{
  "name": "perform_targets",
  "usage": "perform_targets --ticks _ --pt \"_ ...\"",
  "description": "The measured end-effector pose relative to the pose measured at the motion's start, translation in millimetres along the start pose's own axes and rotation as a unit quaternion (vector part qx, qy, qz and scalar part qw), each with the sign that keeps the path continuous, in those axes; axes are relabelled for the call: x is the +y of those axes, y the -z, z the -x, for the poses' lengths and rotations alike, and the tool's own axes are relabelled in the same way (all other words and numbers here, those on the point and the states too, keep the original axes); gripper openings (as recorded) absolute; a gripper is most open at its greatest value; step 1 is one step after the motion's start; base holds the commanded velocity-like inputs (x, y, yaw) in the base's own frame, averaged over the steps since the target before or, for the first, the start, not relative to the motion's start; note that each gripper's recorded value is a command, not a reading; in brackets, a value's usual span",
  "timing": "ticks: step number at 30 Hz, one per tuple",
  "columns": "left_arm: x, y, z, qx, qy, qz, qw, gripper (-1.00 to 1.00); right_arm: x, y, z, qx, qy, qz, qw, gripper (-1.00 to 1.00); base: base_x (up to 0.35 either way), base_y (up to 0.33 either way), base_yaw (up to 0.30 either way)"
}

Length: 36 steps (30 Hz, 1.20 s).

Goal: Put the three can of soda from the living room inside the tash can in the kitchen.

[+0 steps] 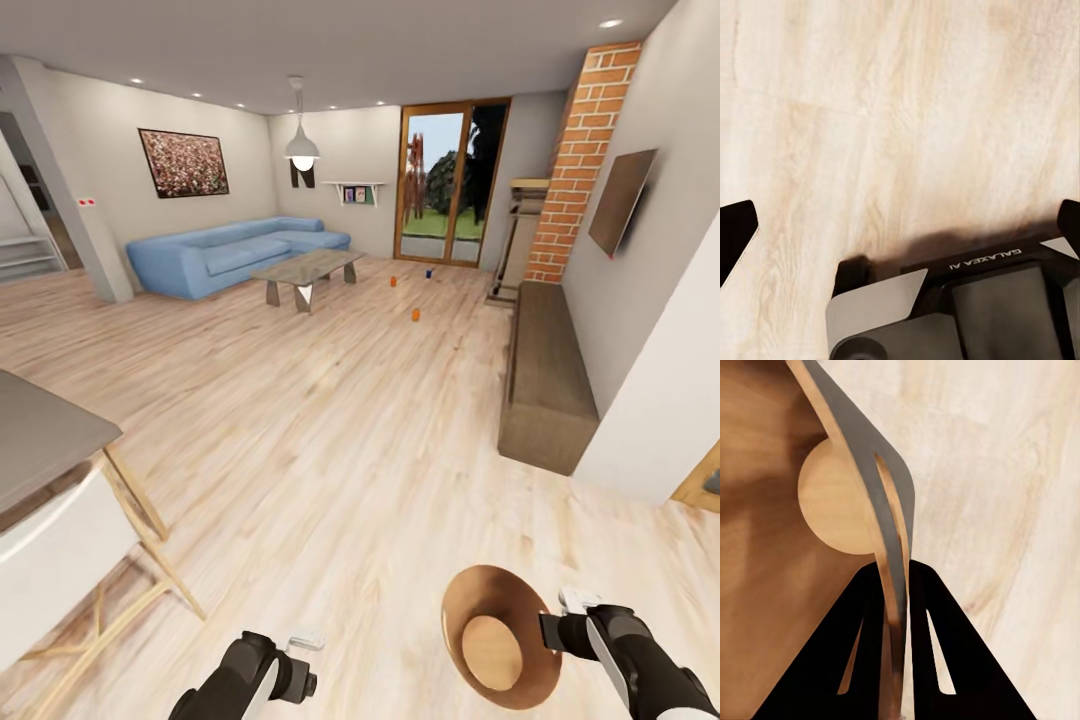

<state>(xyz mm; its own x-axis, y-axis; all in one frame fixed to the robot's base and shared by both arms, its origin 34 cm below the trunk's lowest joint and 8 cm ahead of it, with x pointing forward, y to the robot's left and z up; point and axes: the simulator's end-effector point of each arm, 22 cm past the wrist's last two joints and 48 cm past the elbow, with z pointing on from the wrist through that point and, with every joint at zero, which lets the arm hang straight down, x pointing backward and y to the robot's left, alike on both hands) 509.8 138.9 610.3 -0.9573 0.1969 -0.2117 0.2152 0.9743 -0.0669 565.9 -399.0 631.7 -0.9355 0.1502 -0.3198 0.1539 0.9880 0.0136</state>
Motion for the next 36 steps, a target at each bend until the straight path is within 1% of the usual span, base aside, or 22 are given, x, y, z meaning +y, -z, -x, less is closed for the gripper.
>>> perform_targets --ticks 1,3,5,7,12,14,16,19,20,23,24,25,26,29,31,32,34,36 --pt "0.0 0.0 0.0 0.0 0.0 0.0 1.0 1.0 0.3 0.2 -1.9 0.005 -0.001 0.0 1.0 -1.0 0.348 0.0 0.0" --pt "0.0 0.1 0.1 0.0 0.0 0.0 1.0 1.0 0.2 1.3 -10.2 0.026 -0.004 -0.001 0.9997 -1.0 0.348 0.0 0.0" --pt "-0.1 0.7 1.3 -0.001 0.0 0.0 1.0 1.0 -0.7 6.0 -8.7 0.036 -0.004 -0.004 0.9993 -1.0 0.348 0.0 0.0" --pt "-0.3 1.1 2.2 -0.002 0.0 -0.001 1.0 1.0 1.1 11.1 -2.5 0.037 -0.007 -0.002 0.9993 -1.0 0.348 0.0 0.0" --pt "-1.0 3.2 7.6 -0.006 0.001 -0.002 1.0 1.0 6.8 38.8 25.6 0.038 -0.009 -0.003 0.9992 -1.0 0.348 0.0 0.0" --pt "-1.3 4.6 10.7 -0.009 0.001 -0.003 1.0 1.0 7.6 48.3 38.2 0.028 -0.007 -0.005 0.9996 -1.0 0.348 0.0 0.0" --pt "-2.2 6.4 15.3 -0.013 0.001 -0.004 0.9999 1.0 9.3 53.0 44.8 0.022 -0.006 -0.004 0.9997 -1.0 0.348 0.0 0.0" --pt "-4.7 12.3 31.6 -0.025 0.0 -0.006 0.9997 1.0 14.6 59.8 55.6 0.011 0.008 -0.005 0.9999 -1.0 0.348 0.0 0.0" --pt "-4.8 16.4 42.5 -0.031 -0.001 -0.006 0.9995 1.0 19.1 61.9 59.6 0.007 0.022 -0.008 0.9997 -1.0 0.348 0.0 0.0" --pt "-2.6 23.8 63.6 -0.043 -0.003 -0.004 0.9991 1.0 33.5 62.6 61.5 0.007 0.049 -0.004 0.9988 -1.0 0.348 0.0 0.0" --pt "-0.7 28.8 77.0 -0.051 -0.004 -0.002 0.9987 1.0 41.2 62.5 61.7 0.007 0.072 -0.008 0.9973 -1.0 0.348 0.0 0.0" --pt "0.3 31.4 83.4 -0.054 -0.005 -0.001 0.9985 1.0 46.6 62.1 60.8 0.008 0.081 -0.006 0.9967 -1.0 0.348 0.0 0.0" --pt "1.7 35.9 93.3 -0.056 -0.005 0.0 0.9984 1.0 53.0 62.0 60.5 0.009 0.095 -0.006 0.9954 -1.0 0.348 0.0 0.0" --pt "1.4 45.1 112.2 -0.061 -0.003 -0.005 0.9981 1.0 60.5 62.4 61.4 0.009 0.11 -0.004 0.9939 -1.0 0.348 0.0 0.0" --pt "0.5 51.0 122.4 -0.064 -0.001 -0.009 0.9979 1.0 60.2 62.9 62.8 0.009 0.116 -0.009 0.9932 -1.0 0.343 0.0 0.0" --pt "-0.1 57.3 131.3 -0.065 0.0 -0.013 0.9978 1.0 60.1 64.0 63.5 0.012 0.118 -0.012 0.9929 -1.0 0.327 0.0 0.0" --pt "-0.2 66.8 145.6 -0.068 0.001 -0.016 0.9976 1.0 61.2 67.8 68.1 0.02 0.114 -0.012 0.9932 -1.0 0.293 0.0 0.0" --pt "0.3 73.7 157.1 -0.073 0.001 -0.017 0.9972 1.0 63.9 70.9 77.4 0.013 0.11 -0.007 0.9938 -1.0 0.265 0.0 0.0"
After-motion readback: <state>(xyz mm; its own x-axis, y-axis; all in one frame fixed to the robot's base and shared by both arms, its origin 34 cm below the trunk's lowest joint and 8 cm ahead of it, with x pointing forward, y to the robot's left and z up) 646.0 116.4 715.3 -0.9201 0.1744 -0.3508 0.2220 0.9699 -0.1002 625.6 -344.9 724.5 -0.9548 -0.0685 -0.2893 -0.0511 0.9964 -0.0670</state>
